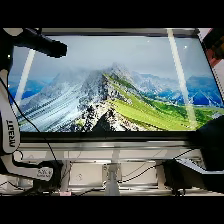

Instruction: Fold the clothes and pants, and hang the long-sleeved shirts on hangers.

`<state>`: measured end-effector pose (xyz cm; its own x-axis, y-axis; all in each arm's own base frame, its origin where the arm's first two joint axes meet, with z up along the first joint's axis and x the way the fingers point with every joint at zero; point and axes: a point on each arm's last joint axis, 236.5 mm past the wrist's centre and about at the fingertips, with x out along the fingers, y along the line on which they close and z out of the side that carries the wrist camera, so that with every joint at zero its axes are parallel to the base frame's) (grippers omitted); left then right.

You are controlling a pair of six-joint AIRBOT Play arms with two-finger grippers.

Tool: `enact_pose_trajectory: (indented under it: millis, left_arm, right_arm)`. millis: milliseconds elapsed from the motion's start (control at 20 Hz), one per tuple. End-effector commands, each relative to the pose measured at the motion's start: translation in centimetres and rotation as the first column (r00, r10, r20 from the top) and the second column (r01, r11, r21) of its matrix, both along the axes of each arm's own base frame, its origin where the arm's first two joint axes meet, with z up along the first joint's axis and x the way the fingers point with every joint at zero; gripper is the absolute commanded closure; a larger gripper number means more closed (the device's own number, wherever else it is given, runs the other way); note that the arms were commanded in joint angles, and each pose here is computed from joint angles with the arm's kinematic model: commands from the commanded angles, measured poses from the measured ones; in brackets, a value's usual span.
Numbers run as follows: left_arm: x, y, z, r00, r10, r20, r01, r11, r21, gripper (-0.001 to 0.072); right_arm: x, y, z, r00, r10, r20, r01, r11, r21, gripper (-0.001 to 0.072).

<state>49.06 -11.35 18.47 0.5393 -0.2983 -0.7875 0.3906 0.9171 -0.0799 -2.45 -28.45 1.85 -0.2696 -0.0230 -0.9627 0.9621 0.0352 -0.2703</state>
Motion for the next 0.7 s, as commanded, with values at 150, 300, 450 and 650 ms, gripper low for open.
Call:
enact_pose_trajectory:
  millis: [150, 300, 450, 650]
  left_arm:
    - [0.0, 0.0, 0.0, 1.000, 0.000, 0.000, 0.000, 1.000, 0.000, 0.0684]
    - [0.0, 0.0, 0.0, 1.000, 0.000, 0.000, 0.000, 1.000, 0.000, 0.0684]
    - [0.0, 0.0, 0.0, 1.000, 0.000, 0.000, 0.000, 1.000, 0.000, 0.0684]
    - [0.0, 0.0, 0.0, 1.000, 0.000, 0.000, 0.000, 1.000, 0.000, 0.0684]
  right_arm:
    - [6.7, -0.1, 0.2, 0.957, 0.014, 0.290, -0.014, 1.000, -0.003, 0.0309]
    - [16.0, -1.0, 4.1, 0.803, 0.264, 0.535, -0.224, 0.964, -0.141, 0.0659]
    - [28.1, 1.4, 11.8, 0.470, 0.586, 0.660, -0.437, 0.804, -0.403, 0.0660]
    - [38.2, 9.8, 20.7, 0.137, 0.829, 0.542, -0.581, 0.511, -0.634, 0.0660]
